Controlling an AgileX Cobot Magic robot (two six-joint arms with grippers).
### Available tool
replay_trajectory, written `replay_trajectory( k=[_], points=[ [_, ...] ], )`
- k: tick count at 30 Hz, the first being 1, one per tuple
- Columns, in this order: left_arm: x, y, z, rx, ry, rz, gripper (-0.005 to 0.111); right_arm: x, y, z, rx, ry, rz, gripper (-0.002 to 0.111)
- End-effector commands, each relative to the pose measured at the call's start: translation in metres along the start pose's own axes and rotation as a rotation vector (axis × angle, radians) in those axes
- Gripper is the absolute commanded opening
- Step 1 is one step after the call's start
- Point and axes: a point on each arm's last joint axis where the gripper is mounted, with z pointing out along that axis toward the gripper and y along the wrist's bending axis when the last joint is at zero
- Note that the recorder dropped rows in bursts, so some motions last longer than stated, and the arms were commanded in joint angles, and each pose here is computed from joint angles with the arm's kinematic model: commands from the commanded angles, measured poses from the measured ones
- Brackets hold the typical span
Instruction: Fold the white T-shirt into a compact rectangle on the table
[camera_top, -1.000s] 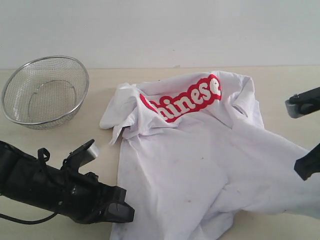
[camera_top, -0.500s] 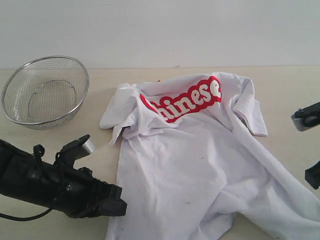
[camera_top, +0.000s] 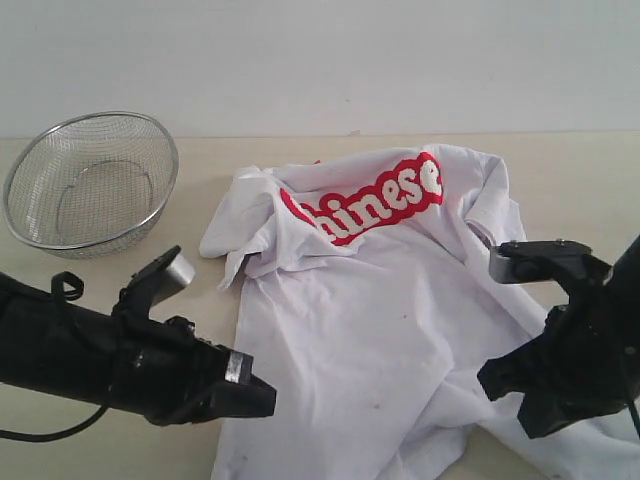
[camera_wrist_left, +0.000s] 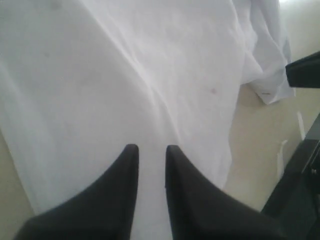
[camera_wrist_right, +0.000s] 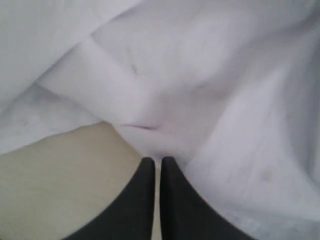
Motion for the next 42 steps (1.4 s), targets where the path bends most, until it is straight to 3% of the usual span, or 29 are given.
replay_trajectory(
  k=[1, 9, 19, 26, 42],
  points=[
    [0.002, 0.004, 0.02, -0.024, 0.052, 0.013, 0.019, -0.002, -0.009, 0.003, 0.092, -0.02, 0.017, 0.0],
    [0.003, 0.013, 0.04, -0.051, 0.103, 0.001, 0.019, -0.007, -0.02, 0.022, 0.156, 0.029, 0.042, 0.0],
    [0.0, 0.037, 0.036, -0.303, 0.065, -0.015, 0.019, -0.01, -0.031, 0.041, 0.224, 0.066, 0.042, 0.0],
    [0.002, 0.043, 0.027, -0.252, 0.071, -0.08, 0.019, -0.014, -0.036, 0.039, 0.291, 0.053, 0.035, 0.0],
    [0.015, 0.069, -0.017, -0.3, 0.026, -0.153, 0.019, -0.03, -0.036, 0.029, 0.32, 0.012, 0.026, 0.0]
  ],
)
